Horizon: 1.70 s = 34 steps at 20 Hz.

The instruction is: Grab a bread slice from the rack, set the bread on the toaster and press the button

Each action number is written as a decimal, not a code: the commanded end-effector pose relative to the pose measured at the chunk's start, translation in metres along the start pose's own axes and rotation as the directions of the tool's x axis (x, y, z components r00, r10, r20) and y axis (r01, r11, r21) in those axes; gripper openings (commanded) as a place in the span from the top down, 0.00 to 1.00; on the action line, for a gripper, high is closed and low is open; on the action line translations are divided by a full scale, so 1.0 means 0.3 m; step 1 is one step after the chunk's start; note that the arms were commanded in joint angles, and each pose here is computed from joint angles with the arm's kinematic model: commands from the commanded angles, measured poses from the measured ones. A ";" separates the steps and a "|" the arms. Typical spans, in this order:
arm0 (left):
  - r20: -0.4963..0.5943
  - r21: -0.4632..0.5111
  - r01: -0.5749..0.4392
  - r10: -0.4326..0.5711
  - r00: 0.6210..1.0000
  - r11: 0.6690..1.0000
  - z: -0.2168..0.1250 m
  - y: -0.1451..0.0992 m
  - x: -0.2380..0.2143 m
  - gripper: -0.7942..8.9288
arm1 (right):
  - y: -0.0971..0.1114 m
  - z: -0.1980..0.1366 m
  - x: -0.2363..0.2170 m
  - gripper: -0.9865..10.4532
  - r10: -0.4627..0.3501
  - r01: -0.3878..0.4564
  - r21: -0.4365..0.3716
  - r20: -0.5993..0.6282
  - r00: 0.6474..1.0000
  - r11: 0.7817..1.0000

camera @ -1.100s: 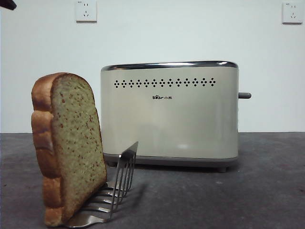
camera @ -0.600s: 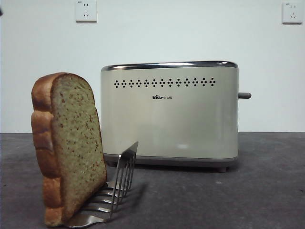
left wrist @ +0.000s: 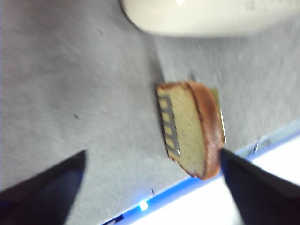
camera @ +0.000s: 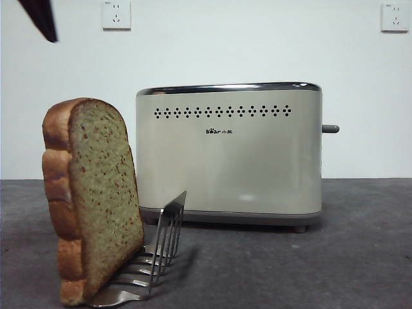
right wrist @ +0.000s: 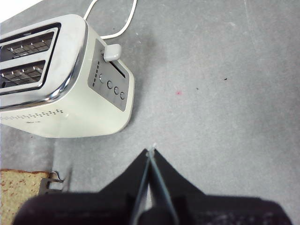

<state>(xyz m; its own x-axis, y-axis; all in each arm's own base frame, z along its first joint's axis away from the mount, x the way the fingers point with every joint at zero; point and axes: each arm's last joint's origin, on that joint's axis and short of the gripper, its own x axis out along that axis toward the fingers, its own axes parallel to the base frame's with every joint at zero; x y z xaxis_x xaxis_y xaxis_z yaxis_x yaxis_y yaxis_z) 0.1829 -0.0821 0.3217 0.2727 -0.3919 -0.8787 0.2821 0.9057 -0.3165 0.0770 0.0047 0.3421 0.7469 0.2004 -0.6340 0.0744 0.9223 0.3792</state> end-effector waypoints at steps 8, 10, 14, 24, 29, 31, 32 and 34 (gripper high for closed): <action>-0.105 0.139 0.057 -0.042 0.994 0.989 0.053 -0.159 0.204 0.39 | -0.005 -0.020 -0.005 0.91 -0.017 0.019 0.020 -0.060 0.998 1.000; -0.134 0.155 0.017 0.004 0.991 0.988 0.055 -0.171 0.248 0.39 | -0.007 -0.025 -0.006 0.91 -0.023 0.025 0.023 -0.078 0.997 0.999; -0.178 0.138 -0.023 0.047 0.983 0.990 0.063 -0.172 0.306 0.41 | -0.010 -0.034 -0.006 0.91 -0.035 0.037 0.017 -0.102 0.994 0.999; -0.142 0.153 -0.059 0.081 0.987 0.986 0.070 -0.176 0.310 0.83 | -0.012 -0.035 -0.007 0.91 -0.051 0.051 0.000 -0.102 0.993 0.999; -0.127 0.154 -0.046 0.066 0.990 0.987 0.068 -0.179 0.291 0.83 | -0.012 -0.034 -0.007 0.91 -0.050 0.051 0.000 -0.101 0.994 0.999; -0.113 0.156 -0.042 0.060 0.992 0.987 0.065 -0.180 0.276 0.83 | -0.013 -0.034 -0.007 0.91 -0.058 0.058 -0.001 -0.098 0.993 0.998; -0.104 0.157 -0.039 0.056 0.993 0.987 0.064 -0.181 0.266 0.83 | -0.013 -0.034 -0.007 0.91 -0.066 0.066 -0.002 -0.096 0.993 0.998; -0.085 0.159 -0.032 0.046 0.995 0.987 0.060 -0.183 0.244 0.83 | -0.014 -0.033 -0.007 0.91 -0.068 0.069 -0.002 -0.094 0.993 0.998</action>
<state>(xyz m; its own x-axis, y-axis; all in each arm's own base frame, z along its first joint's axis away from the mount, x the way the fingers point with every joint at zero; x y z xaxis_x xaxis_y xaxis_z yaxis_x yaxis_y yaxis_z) 0.2042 -0.1626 0.2799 0.2037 -0.3300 -0.9217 0.4152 0.8818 -0.2239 0.0689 0.0038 0.3335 0.6678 0.1684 -0.7250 0.1324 0.9316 0.3384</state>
